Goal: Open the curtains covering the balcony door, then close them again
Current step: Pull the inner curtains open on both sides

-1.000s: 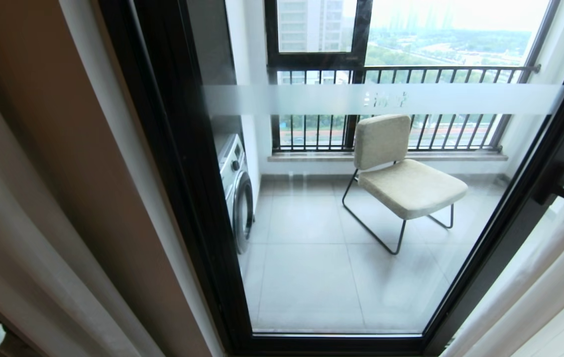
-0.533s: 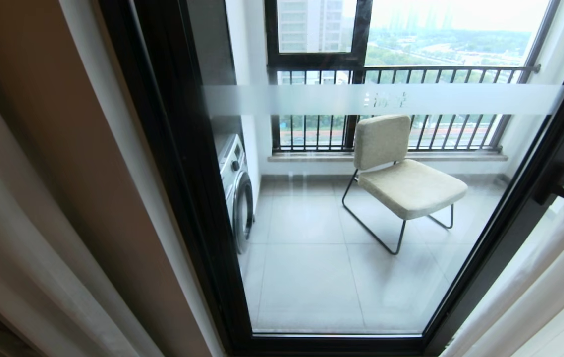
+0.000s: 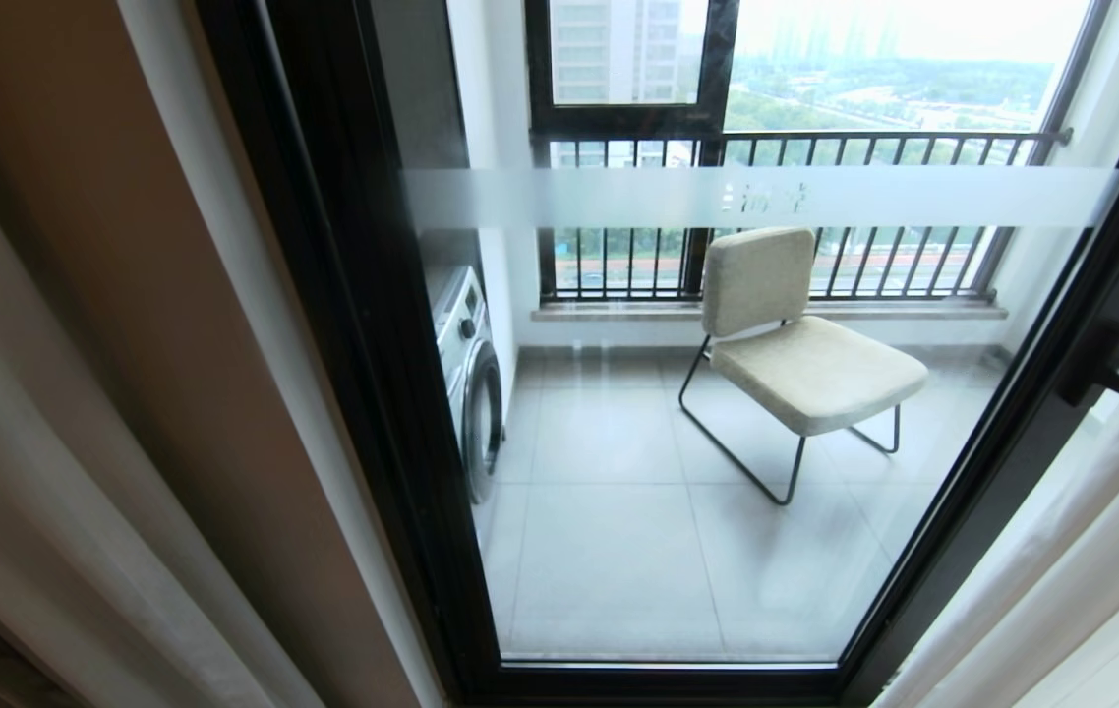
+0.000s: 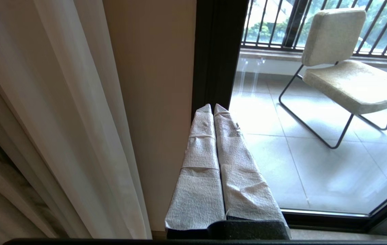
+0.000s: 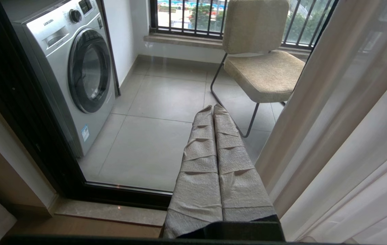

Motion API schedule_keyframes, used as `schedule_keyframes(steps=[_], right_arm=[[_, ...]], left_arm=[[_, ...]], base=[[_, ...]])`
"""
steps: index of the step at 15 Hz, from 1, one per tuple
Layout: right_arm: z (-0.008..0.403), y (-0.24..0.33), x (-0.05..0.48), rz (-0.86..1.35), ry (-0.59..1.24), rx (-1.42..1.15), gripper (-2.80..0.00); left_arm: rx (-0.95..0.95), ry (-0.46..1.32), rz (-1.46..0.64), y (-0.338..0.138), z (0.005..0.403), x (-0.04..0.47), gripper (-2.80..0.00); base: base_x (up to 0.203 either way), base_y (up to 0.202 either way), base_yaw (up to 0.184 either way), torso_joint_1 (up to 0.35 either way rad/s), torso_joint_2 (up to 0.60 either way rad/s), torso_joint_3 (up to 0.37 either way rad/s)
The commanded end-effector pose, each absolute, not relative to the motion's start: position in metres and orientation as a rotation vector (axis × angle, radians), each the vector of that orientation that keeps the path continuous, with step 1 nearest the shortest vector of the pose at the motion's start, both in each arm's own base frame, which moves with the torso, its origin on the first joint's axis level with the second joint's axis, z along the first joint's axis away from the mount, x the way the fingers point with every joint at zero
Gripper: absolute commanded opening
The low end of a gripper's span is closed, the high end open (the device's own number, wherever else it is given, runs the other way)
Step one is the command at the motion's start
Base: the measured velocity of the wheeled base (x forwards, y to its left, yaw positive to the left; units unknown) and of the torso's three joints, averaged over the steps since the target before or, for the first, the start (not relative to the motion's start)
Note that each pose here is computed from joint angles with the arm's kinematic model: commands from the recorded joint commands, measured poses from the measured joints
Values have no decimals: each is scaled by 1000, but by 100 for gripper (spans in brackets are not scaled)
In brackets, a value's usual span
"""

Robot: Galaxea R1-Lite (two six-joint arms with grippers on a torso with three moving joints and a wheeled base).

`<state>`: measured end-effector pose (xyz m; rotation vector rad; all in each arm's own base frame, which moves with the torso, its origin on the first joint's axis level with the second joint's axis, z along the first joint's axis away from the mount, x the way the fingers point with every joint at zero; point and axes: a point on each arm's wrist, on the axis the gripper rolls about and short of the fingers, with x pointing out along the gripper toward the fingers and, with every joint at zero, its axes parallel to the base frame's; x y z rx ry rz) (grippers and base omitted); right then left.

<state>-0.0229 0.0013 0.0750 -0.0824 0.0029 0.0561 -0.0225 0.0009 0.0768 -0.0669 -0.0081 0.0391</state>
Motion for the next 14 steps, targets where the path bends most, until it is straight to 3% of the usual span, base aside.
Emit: schedule_keyframes(steps=[1,14], right_arm=[[75,1,-23,57,2,-83,-280],[75,1,-23,57,2,-83,-280]], left_arm=[[-68,-12,40,1,77,-23,-280],[-69,-12,38,1,77,-23,-280]], base=[[0,0,0,0,0,0],[0,0,0,0,0,0]])
